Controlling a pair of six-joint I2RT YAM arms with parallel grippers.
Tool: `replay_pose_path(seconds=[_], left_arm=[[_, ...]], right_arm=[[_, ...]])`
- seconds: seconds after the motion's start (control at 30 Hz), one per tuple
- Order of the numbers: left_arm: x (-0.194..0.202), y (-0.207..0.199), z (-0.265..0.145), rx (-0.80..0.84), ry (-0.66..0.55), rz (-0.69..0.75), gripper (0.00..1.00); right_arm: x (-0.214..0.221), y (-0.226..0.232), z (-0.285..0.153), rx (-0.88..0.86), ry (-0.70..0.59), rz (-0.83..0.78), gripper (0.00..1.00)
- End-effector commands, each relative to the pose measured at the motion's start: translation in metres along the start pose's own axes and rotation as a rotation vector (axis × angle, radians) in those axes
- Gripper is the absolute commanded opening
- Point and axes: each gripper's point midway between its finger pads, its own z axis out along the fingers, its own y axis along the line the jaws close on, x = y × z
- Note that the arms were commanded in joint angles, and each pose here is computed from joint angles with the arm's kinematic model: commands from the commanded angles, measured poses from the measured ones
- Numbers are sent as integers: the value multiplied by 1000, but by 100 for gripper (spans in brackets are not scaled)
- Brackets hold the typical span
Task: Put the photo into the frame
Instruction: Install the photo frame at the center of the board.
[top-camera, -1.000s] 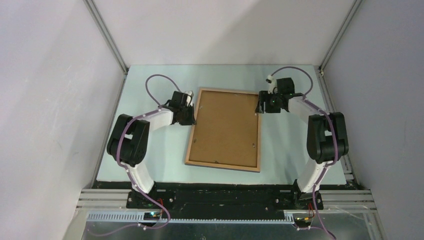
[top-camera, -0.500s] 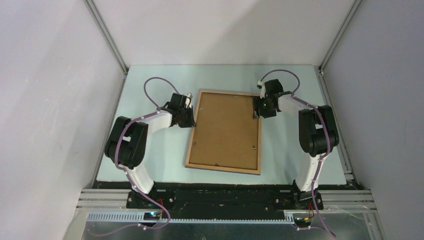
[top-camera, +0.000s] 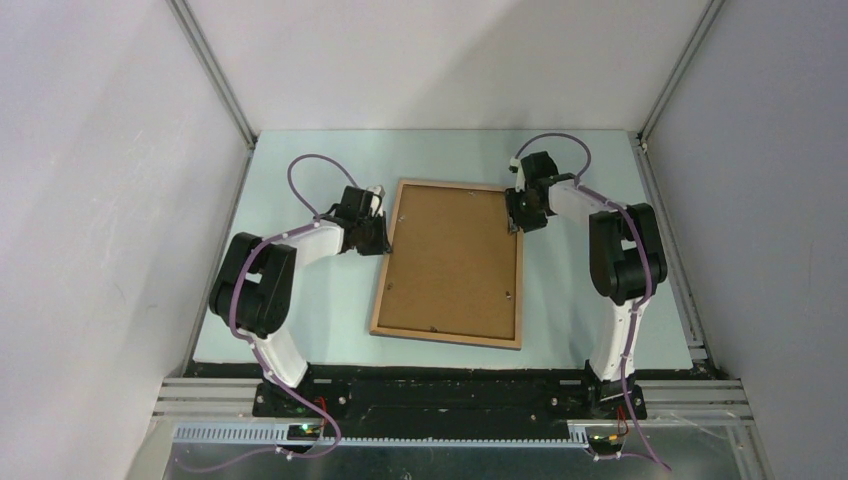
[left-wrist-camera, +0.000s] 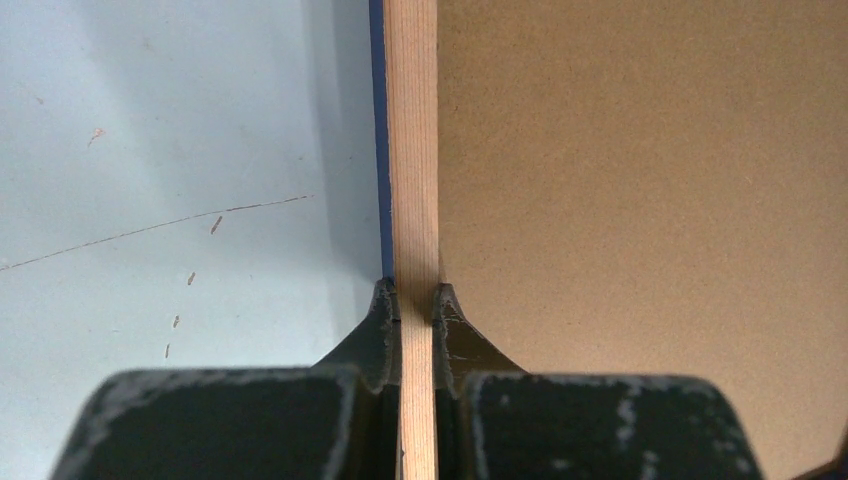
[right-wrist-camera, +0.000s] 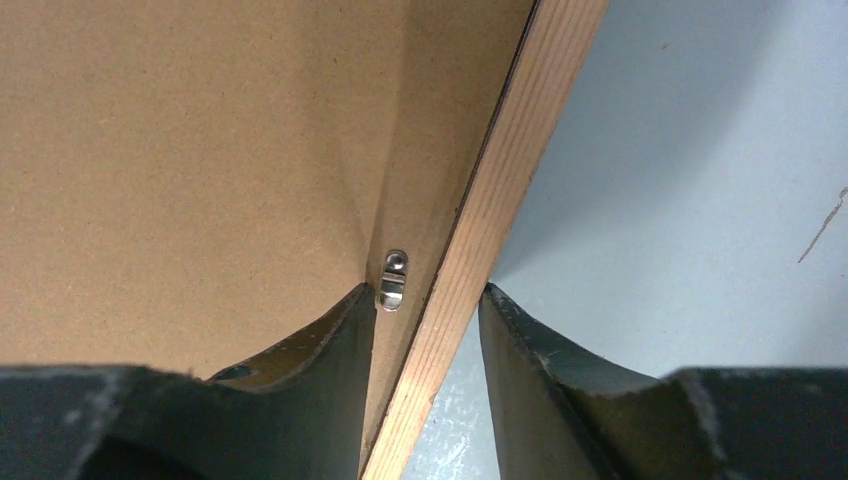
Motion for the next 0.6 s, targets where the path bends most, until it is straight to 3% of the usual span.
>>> replay_pose_path(seconds=[0.0, 0.27, 0.57], left_arm=[[22, -9, -7, 49, 80, -22, 0], [22, -9, -6, 50, 83, -22, 0], [21, -10, -7, 53, 80, -19, 0]], right_arm=[[-6, -1, 2, 23, 3, -17, 44], [-5, -1, 3, 18, 12, -36, 31], [-6, 1, 2, 2, 10, -42, 27]])
